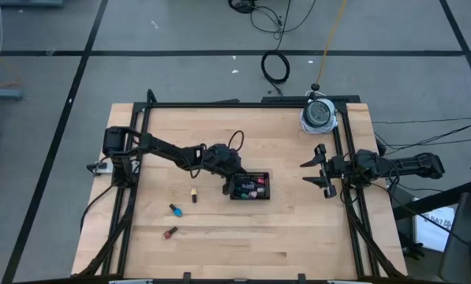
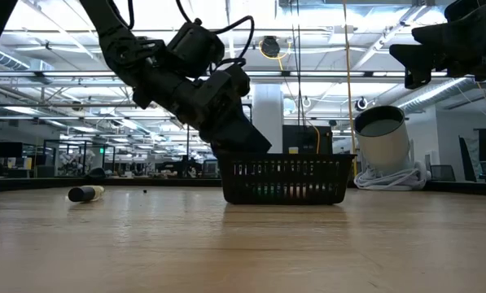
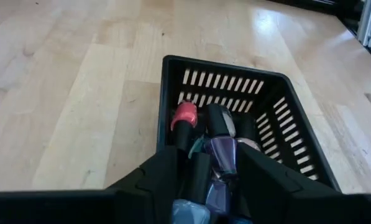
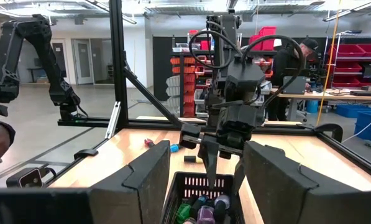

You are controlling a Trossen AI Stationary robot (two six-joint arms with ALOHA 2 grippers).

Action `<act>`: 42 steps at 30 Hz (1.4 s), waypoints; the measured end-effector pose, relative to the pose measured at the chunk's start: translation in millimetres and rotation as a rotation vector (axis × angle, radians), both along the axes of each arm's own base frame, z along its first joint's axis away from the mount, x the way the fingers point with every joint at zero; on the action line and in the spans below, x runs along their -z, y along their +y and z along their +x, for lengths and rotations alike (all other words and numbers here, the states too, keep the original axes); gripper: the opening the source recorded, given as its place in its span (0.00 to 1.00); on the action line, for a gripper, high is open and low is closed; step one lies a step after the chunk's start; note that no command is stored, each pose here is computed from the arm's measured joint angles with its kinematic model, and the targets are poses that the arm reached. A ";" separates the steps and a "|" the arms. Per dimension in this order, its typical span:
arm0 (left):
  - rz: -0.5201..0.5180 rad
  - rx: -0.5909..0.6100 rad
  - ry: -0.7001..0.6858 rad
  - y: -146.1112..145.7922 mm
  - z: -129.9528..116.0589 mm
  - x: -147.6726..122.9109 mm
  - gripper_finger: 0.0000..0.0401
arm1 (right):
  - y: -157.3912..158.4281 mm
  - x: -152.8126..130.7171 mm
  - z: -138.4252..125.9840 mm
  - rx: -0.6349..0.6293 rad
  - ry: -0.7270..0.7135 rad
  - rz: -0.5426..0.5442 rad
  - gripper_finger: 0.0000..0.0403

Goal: Pick & Place Nail Polish
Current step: Put the blue nail polish into the black bin

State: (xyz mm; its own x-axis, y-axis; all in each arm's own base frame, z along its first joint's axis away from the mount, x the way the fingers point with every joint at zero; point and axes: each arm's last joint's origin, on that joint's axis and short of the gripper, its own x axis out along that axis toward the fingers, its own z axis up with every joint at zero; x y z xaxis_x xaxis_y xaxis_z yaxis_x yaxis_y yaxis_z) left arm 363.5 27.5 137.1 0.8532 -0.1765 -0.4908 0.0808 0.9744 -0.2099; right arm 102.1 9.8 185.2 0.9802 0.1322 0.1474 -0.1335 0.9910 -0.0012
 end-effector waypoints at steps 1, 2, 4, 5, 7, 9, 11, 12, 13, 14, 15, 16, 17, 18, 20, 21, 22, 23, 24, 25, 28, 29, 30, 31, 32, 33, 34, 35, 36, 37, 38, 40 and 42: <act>-0.003 -0.001 0.001 0.0 0.0 0.1 0.41 | 0.0 0.0 0.0 0.000 0.000 0.000 0.48; -0.010 -0.007 0.005 0.4 -0.3 0.0 0.41 | 0.0 0.0 0.0 0.000 0.000 0.000 0.48; -0.038 -0.029 0.039 2.5 -4.3 -4.5 0.42 | 0.0 0.0 0.0 0.000 0.000 0.000 0.48; -0.041 -0.045 0.058 4.2 -6.2 -7.4 0.42 | 0.0 0.0 0.0 0.000 0.000 0.000 0.48; -0.036 -0.108 0.135 7.4 -14.1 -16.8 0.42 | 0.0 -0.1 0.0 0.000 -0.001 0.000 0.48; -0.032 -0.183 0.211 9.1 -24.3 -30.4 0.42 | 0.0 -0.1 0.0 0.000 -0.001 0.000 0.48; -0.040 -0.260 0.268 8.9 -35.8 -45.7 0.42 | 0.0 -0.1 0.1 -0.001 0.000 0.000 0.48; -0.058 -0.294 0.296 7.7 -42.9 -53.1 0.42 | 0.0 -0.1 0.1 0.001 0.000 0.000 0.48; -0.089 -0.325 0.330 5.5 -49.5 -58.6 0.42 | 0.0 0.2 0.2 0.000 0.002 0.000 0.48; -0.132 -0.358 0.353 3.0 -55.8 -64.6 0.42 | 0.0 0.2 0.2 0.000 0.002 0.000 0.48; -0.171 -0.388 0.381 -0.5 -62.2 -69.4 0.42 | 0.0 0.2 0.2 0.000 0.002 0.000 0.48; -0.214 -0.421 0.417 -4.3 -68.3 -72.4 0.42 | 0.0 0.2 0.2 0.000 0.002 0.000 0.48; -0.252 -0.444 0.434 -8.9 -72.5 -75.8 0.42 | 0.0 0.2 0.2 0.000 0.002 0.000 0.48; -0.281 -0.462 0.461 -13.9 -77.0 -77.9 0.42 | 0.0 0.2 0.2 0.000 0.002 0.000 0.48; -0.299 -0.485 0.559 -25.8 -86.0 -75.2 0.42 | 0.0 0.2 0.2 0.000 0.002 0.000 0.48; -0.296 -0.495 0.613 -31.9 -90.2 -72.5 0.42 | 0.0 0.2 0.2 0.000 0.002 0.000 0.48; -0.296 -0.506 0.672 -38.2 -94.9 -69.6 0.42 | 0.1 0.2 0.2 0.000 0.002 0.000 0.48; -0.302 -0.526 0.731 -44.0 -99.7 -67.1 0.42 | 0.0 0.1 0.2 0.000 0.001 0.000 0.48; -0.314 -0.558 0.790 -49.8 -104.5 -64.5 0.42 | 0.0 0.0 0.2 0.000 0.000 0.000 0.48; -0.339 -0.602 0.848 -54.4 -109.6 -62.6 0.42 | 0.0 0.2 0.2 0.000 0.002 0.000 0.48; -0.409 -0.732 1.000 -67.6 -123.7 -60.0 0.42 | 0.0 0.2 0.2 0.000 0.002 0.000 0.48; -0.433 -0.771 1.044 -71.9 -127.9 -59.8 0.42 | 0.0 0.3 0.3 0.000 0.003 0.000 0.48; -0.453 -0.797 1.087 -76.2 -131.7 -59.7 0.41 | 0.0 0.2 0.2 0.000 0.002 0.000 0.48; -0.457 -0.816 1.126 -80.1 -135.5 -59.5 0.40 | 0.0 0.0 0.2 0.000 0.000 0.000 0.48; -0.446 -0.823 1.154 -83.2 -138.9 -59.5 0.40 | 0.0 0.0 0.2 0.000 0.000 0.000 0.48; -0.419 -0.813 1.173 -85.9 -141.9 -59.5 0.39 | 0.0 0.2 0.2 0.000 0.002 0.000 0.48; -0.375 -0.780 1.183 -88.9 -144.5 -59.4 0.38 | 0.0 0.2 0.2 0.000 0.002 0.000 0.48; -0.325 -0.730 1.185 -91.9 -146.5 -59.3 0.37 | 0.0 0.2 0.2 0.000 0.002 0.000 0.48; -0.271 -0.671 1.184 -95.1 -148.3 -59.3 0.36 | 0.0 0.2 0.2 0.000 0.002 0.000 0.48; -0.219 -0.618 1.179 -97.8 -149.8 -59.3 0.36 | 0.0 0.3 0.2 0.000 0.003 0.000 0.48; -0.165 -0.557 1.179 -100.4 -151.6 -59.3 0.35 | 0.0 0.2 0.2 0.000 0.002 0.000 0.48; -0.050 -0.417 1.163 -103.8 -153.6 -59.2 0.33 | 0.0 0.2 0.2 0.000 0.003 0.000 0.48; 0.044 -0.265 1.147 -107.6 -154.7 -59.1 0.32 | 0.0 0.2 0.2 0.000 0.002 0.000 0.48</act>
